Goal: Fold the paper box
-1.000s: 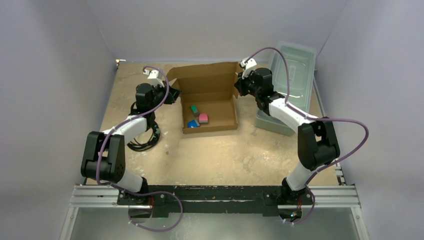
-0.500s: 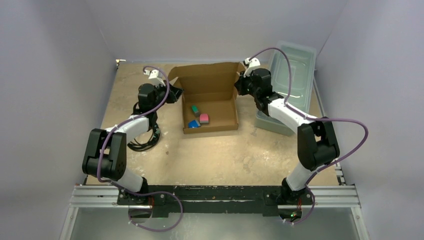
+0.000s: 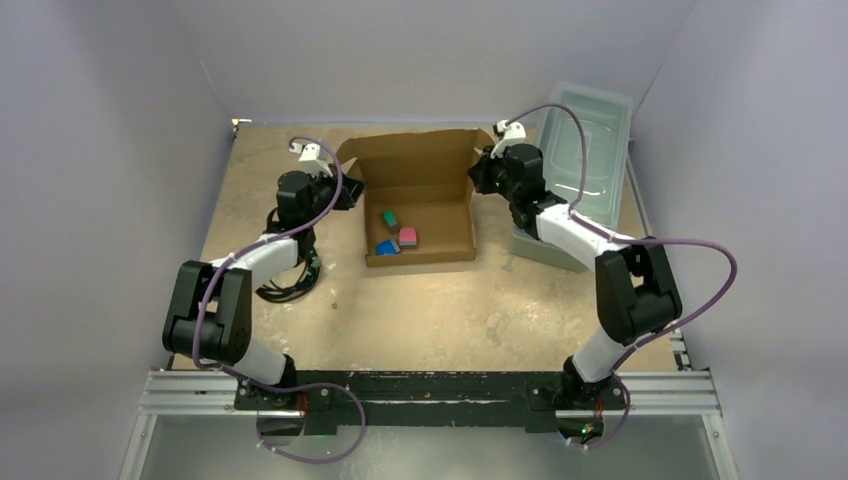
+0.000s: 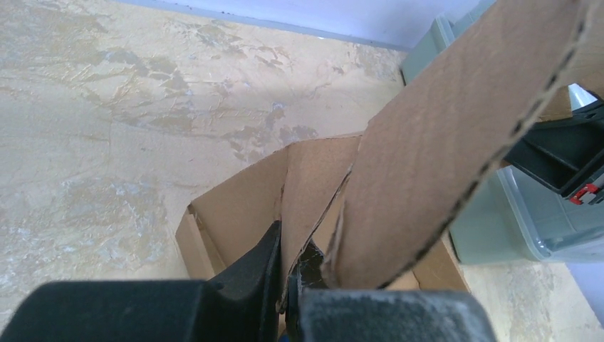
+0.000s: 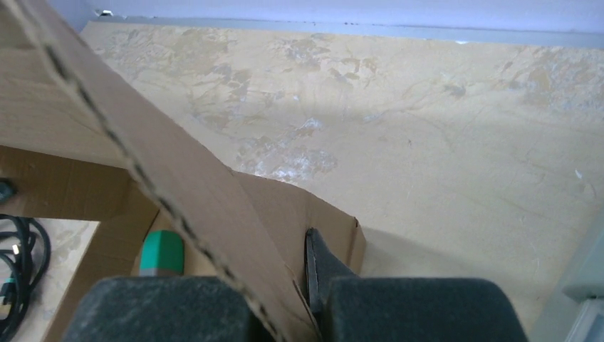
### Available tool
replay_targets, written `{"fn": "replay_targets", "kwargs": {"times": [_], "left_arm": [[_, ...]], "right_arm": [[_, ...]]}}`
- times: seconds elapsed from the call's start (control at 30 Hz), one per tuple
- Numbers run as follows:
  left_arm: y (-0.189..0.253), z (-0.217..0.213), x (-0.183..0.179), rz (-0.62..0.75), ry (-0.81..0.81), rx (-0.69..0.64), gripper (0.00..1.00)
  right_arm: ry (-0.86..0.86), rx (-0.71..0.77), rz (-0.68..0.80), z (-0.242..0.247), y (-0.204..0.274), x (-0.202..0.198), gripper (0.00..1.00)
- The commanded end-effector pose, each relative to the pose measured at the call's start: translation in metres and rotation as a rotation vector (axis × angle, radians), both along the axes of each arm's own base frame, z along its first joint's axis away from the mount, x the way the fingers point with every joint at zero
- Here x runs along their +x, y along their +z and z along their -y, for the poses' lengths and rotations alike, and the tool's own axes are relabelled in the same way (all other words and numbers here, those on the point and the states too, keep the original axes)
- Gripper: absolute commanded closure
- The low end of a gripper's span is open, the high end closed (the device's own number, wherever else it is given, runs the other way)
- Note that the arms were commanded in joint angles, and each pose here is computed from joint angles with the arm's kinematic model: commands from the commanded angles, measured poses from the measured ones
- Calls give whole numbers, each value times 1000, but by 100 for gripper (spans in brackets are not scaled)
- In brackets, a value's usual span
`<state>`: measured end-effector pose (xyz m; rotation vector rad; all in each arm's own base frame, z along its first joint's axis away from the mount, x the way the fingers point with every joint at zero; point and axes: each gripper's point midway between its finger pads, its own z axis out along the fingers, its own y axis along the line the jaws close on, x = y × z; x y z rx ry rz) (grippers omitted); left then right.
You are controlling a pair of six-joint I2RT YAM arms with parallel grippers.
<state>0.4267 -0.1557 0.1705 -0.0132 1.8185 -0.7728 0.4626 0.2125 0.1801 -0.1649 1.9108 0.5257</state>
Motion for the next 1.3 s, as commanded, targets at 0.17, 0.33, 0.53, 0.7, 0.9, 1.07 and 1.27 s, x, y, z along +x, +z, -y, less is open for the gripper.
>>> {"fn": "replay_targets", "kwargs": {"times": [0.17,0.33,0.53,0.7,0.9,1.07,1.27], "left_arm": [[-73,16,-53,-256,-117,52,100],[-71,15,-56,-252,-117,65,100],[-69,14,-55,-251,-124,80,100],[-68,13,-54,-252,-131,108,100],[-70,10,-55,-258,-131,134,100],[-70,11,-55,-260,-135,137,100],[-71,8,-57,-263,-134,160,100]], "right_arm": [[5,144,-146,-15,-29,-41,97],[40,199,-163,-25,-22,-46,97],[95,243,-177,-39,-4,-41,96],[80,216,-213,-37,-19,-41,96],[97,238,-245,-38,-27,-51,95],[79,263,-283,-39,-36,-54,93],[52,241,-292,-32,-52,-56,93]]}}
